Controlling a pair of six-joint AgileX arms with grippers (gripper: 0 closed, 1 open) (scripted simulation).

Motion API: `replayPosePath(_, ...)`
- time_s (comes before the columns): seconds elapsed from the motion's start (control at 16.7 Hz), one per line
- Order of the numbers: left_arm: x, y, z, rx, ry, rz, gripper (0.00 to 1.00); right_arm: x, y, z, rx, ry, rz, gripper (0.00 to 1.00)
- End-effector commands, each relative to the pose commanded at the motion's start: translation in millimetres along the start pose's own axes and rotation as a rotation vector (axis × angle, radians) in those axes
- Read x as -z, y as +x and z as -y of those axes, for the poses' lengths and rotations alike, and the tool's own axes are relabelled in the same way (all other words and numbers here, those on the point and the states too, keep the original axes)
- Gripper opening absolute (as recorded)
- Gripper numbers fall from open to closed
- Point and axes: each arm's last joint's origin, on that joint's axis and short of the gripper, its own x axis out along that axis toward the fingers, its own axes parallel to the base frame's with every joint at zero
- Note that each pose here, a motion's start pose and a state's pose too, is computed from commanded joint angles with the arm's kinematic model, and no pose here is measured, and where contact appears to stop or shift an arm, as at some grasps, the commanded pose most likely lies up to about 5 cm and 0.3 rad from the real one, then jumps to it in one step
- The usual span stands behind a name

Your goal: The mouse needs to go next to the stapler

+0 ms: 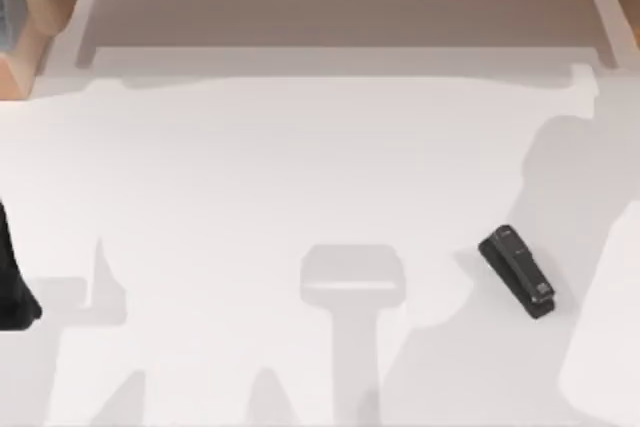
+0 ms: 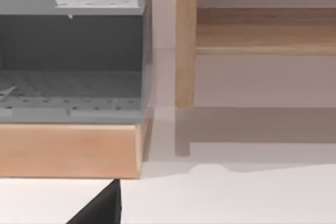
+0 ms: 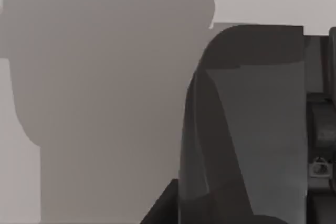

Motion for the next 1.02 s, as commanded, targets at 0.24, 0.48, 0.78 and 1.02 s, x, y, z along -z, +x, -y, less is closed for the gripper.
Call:
replayPosePath(0.24,0,0,0,0.000,0.000,0.000,1.00,11,-51,-4,-0.002,0.009,0.092,0.00)
replayPosePath(0.48,0,0,0,0.000,0.000,0.000,1.00,34,-111,-37,-0.016,-0.023,0.208,0.00)
replayPosePath(0.78,0,0,0,0.000,0.000,0.000,1.00,88,-154,-87,-0.039,-0.093,0.248,0.00)
replayPosePath(1.02,0,0,0,0.000,0.000,0.000,1.00,134,-153,-120,-0.053,-0.167,0.222,0.00)
